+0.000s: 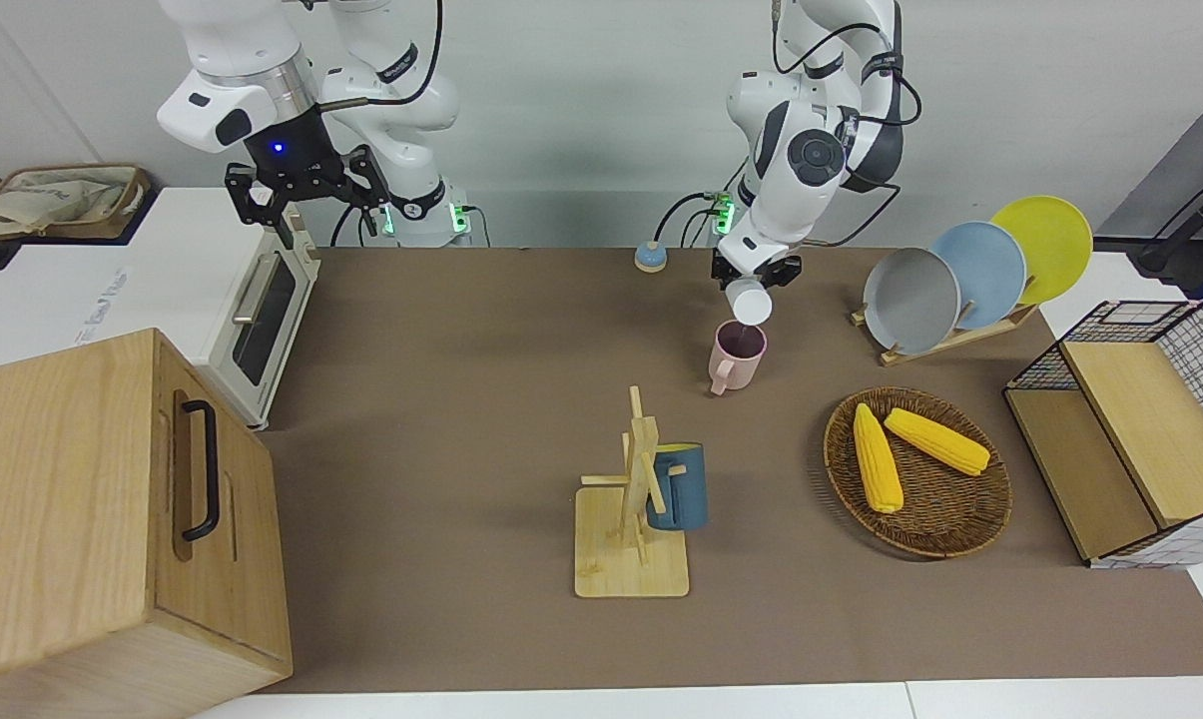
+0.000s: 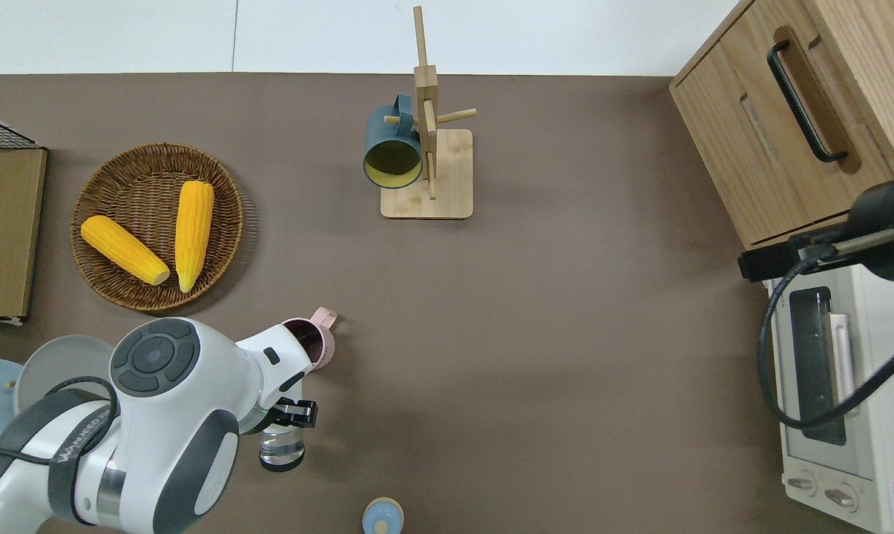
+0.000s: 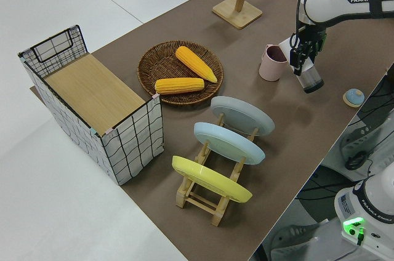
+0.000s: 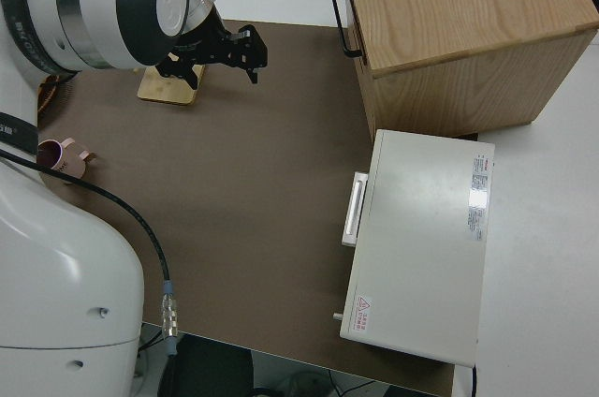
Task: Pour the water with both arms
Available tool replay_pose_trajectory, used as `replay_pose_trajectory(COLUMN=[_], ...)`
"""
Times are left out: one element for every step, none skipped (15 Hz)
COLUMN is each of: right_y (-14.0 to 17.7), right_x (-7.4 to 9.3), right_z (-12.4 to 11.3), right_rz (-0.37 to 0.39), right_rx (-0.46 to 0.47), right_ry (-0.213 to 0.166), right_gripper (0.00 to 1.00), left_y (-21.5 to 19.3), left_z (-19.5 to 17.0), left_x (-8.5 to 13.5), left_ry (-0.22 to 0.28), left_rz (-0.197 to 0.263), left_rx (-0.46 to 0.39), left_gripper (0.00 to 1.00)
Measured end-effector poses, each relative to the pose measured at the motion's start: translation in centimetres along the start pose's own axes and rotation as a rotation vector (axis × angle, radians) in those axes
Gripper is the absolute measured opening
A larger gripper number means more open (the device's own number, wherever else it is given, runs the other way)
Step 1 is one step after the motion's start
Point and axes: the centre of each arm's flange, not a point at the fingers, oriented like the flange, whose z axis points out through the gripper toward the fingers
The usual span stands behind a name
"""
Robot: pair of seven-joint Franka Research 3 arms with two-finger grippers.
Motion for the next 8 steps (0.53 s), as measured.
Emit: replay_pose_trajectory(right_y=[0.00,0.00,0.00,0.00,0.00,0.00,0.00,0.00], right_x=[0.00,0.00,0.00,0.00,0.00,0.00,0.00,0.00], right_z=[0.00,0.00,0.00,0.00,0.00,0.00,0.00,0.00], right_rz=[0.000,0.000,0.000,0.000,0.000,0.000,0.000,0.000], right_rx=[0.000,0.000,0.000,0.000,0.000,0.000,0.000,0.000], right_ry=[0.000,0.000,0.000,0.000,0.000,0.000,0.000,0.000], right_gripper=[1.00,1.00,1.00,1.00,1.00,1.00,1.00,1.00], left_y=[-0.07,-0.15,-0.25,-0.38,-0.54,-0.63,-0.64,-0.62], left_z=[-0.01,-0.02,-0.04,-0.11,-0.21,-0.36,-0.55,-0.72], left_x=[0.00,0.02,0.04,0.08,0.12,0.15,0.14,0.14], left_ry=[-0.001,-0.001,-0.001,0.001,0.001,-0.001,-0.004,-0.006], left_rz=[-0.001,-0.002,-0.005,-0.007,-0.011,-0.012,-0.012,-0.012], left_rx=[0.000,-0.001,-0.002,-0.003,-0.004,-0.004,-0.004,-0.004], left_gripper=[0.64,0.64,0.64,0.64,0.64,0.64,0.64,0.64])
